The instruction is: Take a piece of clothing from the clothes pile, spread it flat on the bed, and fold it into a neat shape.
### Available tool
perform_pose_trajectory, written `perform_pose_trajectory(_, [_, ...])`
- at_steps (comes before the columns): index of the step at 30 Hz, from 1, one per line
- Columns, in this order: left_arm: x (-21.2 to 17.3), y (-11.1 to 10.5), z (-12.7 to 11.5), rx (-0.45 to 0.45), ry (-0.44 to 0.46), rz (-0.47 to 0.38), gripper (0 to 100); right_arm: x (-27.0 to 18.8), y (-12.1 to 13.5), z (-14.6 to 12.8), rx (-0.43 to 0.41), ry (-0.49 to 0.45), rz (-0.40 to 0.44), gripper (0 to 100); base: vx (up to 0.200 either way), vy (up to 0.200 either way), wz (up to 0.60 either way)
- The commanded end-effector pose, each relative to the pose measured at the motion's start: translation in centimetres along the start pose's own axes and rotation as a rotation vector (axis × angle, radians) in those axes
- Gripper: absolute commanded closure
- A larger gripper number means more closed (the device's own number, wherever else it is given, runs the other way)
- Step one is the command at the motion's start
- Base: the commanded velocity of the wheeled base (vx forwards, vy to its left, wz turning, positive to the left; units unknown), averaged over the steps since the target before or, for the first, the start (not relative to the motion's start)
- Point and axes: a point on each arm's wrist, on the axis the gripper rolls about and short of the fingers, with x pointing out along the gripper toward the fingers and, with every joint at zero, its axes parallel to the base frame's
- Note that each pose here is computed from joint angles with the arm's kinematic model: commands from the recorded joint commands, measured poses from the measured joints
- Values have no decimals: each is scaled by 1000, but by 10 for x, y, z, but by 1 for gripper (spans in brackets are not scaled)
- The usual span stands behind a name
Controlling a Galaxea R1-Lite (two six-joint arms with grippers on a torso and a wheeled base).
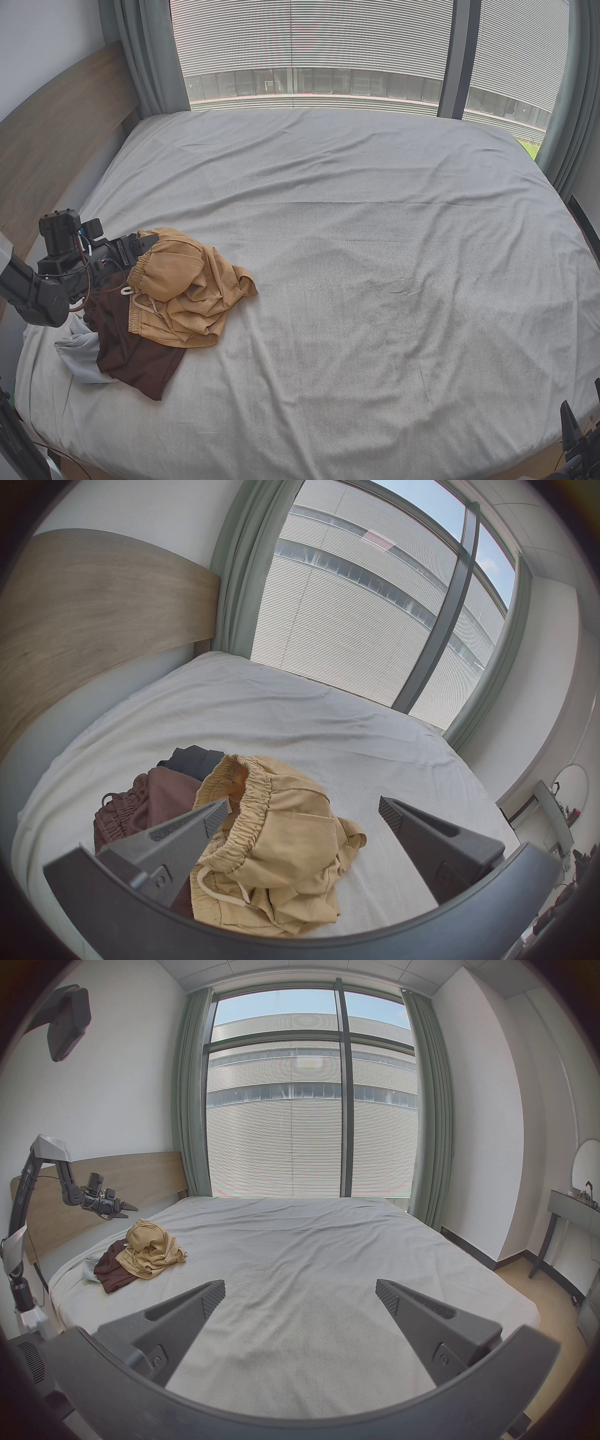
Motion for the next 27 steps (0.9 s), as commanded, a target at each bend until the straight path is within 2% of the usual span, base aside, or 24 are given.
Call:
perform_pose_trajectory(1, [16, 6, -5, -4, 13, 3, 0, 0, 0, -5, 0, 3, 0, 0, 0, 0, 0])
perform_pose_trajectory(22, [62, 21, -12, -11, 30, -12, 0, 0, 0, -5, 0, 3, 0, 0, 0, 0, 0])
perform_pose_trajectory(27, [66, 19, -17, -55, 57, -39, 0, 0, 0, -5, 0, 3, 0, 0, 0, 0, 0])
